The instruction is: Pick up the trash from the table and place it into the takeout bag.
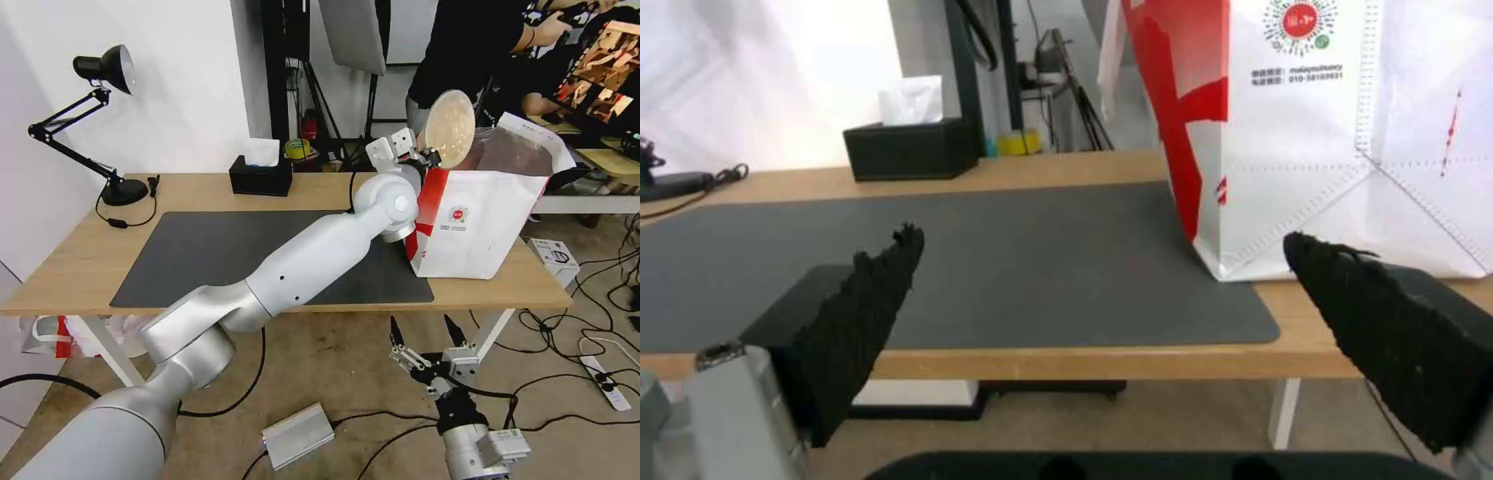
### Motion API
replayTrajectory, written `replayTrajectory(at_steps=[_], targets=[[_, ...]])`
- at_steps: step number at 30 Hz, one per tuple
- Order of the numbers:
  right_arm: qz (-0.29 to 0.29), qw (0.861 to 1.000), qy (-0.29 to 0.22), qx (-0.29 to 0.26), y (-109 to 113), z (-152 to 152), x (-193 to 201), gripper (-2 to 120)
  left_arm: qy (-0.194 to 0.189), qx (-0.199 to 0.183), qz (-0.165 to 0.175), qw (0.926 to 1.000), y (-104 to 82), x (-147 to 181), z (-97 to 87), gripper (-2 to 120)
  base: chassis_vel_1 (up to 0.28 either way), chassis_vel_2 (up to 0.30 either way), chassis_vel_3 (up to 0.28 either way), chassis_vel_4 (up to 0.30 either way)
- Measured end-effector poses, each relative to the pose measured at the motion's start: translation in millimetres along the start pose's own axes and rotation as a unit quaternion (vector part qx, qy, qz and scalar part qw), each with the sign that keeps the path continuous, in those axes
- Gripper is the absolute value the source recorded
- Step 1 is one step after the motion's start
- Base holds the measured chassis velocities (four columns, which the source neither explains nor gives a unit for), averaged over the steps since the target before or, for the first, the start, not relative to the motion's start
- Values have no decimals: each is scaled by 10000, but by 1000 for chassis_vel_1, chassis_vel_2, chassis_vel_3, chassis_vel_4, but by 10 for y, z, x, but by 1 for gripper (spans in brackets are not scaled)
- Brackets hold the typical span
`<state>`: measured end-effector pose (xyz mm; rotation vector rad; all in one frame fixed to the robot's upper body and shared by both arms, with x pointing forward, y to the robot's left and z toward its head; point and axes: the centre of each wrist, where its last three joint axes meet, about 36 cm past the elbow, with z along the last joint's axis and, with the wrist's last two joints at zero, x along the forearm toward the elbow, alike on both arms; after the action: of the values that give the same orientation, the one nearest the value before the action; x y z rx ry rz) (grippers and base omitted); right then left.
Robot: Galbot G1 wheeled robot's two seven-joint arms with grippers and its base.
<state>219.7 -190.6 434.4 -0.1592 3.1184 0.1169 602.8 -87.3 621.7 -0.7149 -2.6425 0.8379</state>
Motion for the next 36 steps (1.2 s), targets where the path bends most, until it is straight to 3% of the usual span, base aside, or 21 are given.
replayTrajectory(at_steps=[17,31,36], targets=[[0,10000,0,0,0,0,0,100,200,-135,-98,9997,47,-55,34,0,0,0,0,0],[0,10000,0,0,0,0,0,100,272,-480,-15,9985,-26,-49,15,0,0,0,0,0],[0,10000,0,0,0,0,0,100,214,-585,-37,9981,-47,-43,17,19,0,0,0,0]])
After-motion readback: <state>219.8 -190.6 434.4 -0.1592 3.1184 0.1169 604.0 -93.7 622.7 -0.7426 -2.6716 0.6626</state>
